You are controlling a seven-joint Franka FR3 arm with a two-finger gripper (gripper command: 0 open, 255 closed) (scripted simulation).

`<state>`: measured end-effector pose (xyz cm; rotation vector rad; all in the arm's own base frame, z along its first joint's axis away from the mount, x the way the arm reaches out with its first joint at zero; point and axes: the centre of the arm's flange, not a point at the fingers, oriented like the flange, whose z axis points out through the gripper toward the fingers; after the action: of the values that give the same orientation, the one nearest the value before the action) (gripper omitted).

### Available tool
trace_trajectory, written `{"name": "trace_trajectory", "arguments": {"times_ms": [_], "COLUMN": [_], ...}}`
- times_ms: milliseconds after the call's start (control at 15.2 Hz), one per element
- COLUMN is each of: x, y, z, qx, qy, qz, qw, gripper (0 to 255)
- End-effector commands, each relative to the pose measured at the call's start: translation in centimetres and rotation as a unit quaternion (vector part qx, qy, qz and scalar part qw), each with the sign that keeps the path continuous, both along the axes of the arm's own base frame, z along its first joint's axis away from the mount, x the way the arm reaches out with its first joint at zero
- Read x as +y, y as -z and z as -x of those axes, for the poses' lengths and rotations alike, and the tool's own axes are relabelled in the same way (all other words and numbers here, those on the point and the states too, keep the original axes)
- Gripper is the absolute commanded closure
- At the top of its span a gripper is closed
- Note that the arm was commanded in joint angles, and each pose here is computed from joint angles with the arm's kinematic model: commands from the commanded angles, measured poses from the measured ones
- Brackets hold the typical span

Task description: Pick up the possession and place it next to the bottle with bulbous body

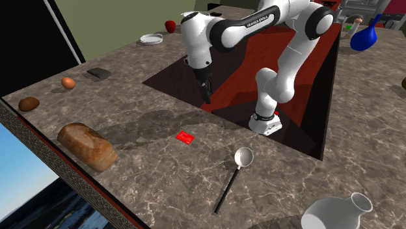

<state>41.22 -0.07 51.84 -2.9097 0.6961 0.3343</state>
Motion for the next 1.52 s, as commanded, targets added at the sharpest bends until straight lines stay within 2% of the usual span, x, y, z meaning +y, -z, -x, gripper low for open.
{"name": "trace_trajectory", "arguments": {"times_ms": [0, 198, 462, 660, 924, 1452], "x": [0.1, 0.4, 0.6, 0.6, 0.5, 2.2], "y": [2.0, 5.0, 9.3, 12.8, 17.5, 20.8], "z": [-2.4, -5.6, -9.7, -12.6, -16.0, -14.6], "qx": [0.020, 0.048, 0.086, 0.114, 0.151, 0.151], "qy": [0.026, 0.063, 0.112, 0.148, 0.196, 0.196], "qz": [-0.010, -0.025, -0.045, -0.060, -0.079, -0.079], "qw": [0.9994, 0.9965, 0.9889, 0.9804, 0.9658, 0.9658], "gripper": [0, 0, 0, 0, 0, 0]}}
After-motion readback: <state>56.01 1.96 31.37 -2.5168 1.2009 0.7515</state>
